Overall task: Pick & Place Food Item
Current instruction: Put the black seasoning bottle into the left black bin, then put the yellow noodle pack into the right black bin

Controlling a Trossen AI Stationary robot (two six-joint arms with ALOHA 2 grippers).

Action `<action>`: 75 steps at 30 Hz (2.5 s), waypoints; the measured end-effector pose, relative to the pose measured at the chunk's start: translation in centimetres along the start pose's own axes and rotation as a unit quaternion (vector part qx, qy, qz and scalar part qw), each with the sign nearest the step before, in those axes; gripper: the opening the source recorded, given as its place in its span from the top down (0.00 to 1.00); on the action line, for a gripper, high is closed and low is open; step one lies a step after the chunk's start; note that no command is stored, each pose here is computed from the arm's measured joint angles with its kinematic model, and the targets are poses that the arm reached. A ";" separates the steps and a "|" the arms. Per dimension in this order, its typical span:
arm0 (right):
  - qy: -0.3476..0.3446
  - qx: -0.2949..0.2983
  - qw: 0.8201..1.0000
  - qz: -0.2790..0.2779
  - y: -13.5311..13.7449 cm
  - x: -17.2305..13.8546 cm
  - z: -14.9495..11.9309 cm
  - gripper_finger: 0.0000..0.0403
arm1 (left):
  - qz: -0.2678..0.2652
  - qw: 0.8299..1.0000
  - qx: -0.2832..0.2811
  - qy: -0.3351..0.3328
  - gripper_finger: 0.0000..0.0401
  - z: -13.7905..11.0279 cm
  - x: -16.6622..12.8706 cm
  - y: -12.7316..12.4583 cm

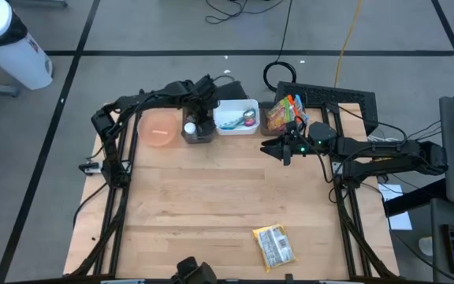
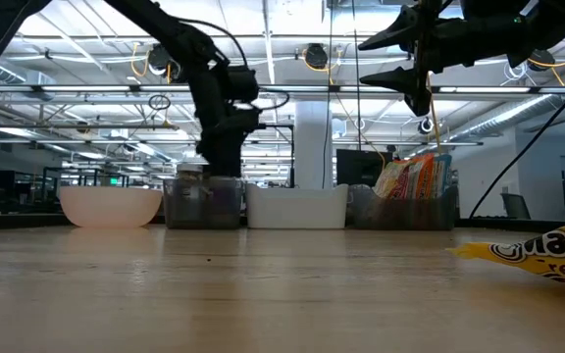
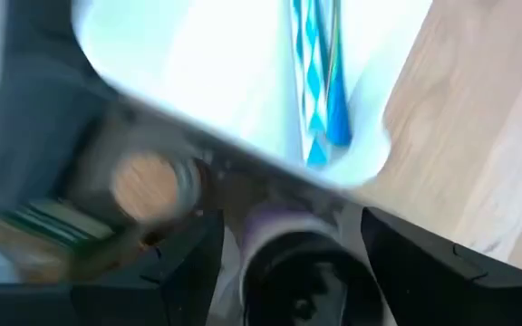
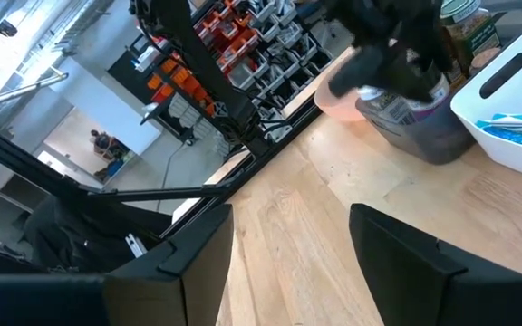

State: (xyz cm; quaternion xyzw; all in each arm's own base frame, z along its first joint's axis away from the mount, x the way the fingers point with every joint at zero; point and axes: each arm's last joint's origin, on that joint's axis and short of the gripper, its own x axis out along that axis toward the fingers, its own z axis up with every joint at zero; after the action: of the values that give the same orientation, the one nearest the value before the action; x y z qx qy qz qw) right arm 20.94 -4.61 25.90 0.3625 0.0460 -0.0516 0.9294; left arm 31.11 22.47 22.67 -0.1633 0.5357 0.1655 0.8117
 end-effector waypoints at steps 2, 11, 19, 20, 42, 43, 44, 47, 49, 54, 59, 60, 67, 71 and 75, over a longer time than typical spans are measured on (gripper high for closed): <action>0.000 -0.001 1.000 0.000 0.0 0.0 0.0 0.47 | 0.002 1.000 0.003 -0.015 0.33 1.0 -1.3 -0.1; 0.001 -0.002 1.000 0.001 0.0 0.0 0.0 0.47 | 0.002 0.997 0.005 -0.076 0.32 4.8 -10.4 -1.1; 0.002 0.002 1.000 0.001 0.0 0.0 0.0 0.47 | -0.131 0.979 -0.010 -0.154 0.32 5.0 -18.9 -5.9; 0.003 0.002 1.000 0.002 0.0 0.0 0.0 0.47 | -0.137 0.978 -0.001 -0.159 0.32 4.7 -19.4 -7.0; 0.224 0.031 0.967 0.117 3.8 0.7 -6.2 0.47 | -0.276 0.937 0.032 -0.211 0.32 -2.0 -12.6 -31.1; 0.242 0.042 0.961 0.124 4.1 0.6 -6.5 0.47 | -0.276 0.941 0.030 -0.195 0.32 -2.7 -12.0 -31.5; 0.259 0.053 0.956 0.130 4.5 0.5 -7.0 0.47 | -0.275 0.943 0.030 -0.182 0.32 -3.3 -11.4 -31.9; 0.303 0.065 0.942 0.132 5.6 -0.1 -8.6 0.47 | -0.280 0.946 0.035 -0.158 0.32 -5.2 -10.1 -33.2; 0.336 0.061 0.933 0.109 6.0 -0.6 -10.2 0.47 | -0.290 0.944 0.040 -0.151 0.32 -6.4 -9.2 -34.0; 0.387 0.064 0.919 0.029 6.4 -1.3 -13.3 0.47 | -0.318 0.940 0.038 -0.120 0.32 -9.1 -7.2 -35.4; 0.430 0.099 0.897 -0.031 6.2 -1.2 -15.9 0.47 | -0.348 0.932 0.032 -0.094 0.32 -11.6 -6.3 -36.9; 0.441 0.101 0.890 -0.049 5.9 -1.2 -16.4 0.47 | -0.357 0.929 0.035 -0.097 0.32 -12.0 -6.4 -37.3; 0.490 0.111 0.846 -0.179 3.9 -1.5 -18.7 0.47 | -0.373 0.920 0.045 -0.111 0.32 -13.9 -6.7 -38.8; 0.479 0.119 0.857 -0.151 4.2 -0.6 -19.1 0.47 | -0.368 0.922 0.036 -0.115 0.32 -14.4 -6.8 -39.2; 0.472 0.127 0.862 -0.134 4.3 0.2 -19.8 0.47 | -0.371 0.921 0.036 -0.115 0.32 -14.6 -6.9 -39.3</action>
State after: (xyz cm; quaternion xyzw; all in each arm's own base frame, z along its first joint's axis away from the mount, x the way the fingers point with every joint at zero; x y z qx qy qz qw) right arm 20.73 11.91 14.25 0.4485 0.5208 -0.0040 0.7263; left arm 34.11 -19.70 27.10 -0.3006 0.3453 -0.1491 0.8764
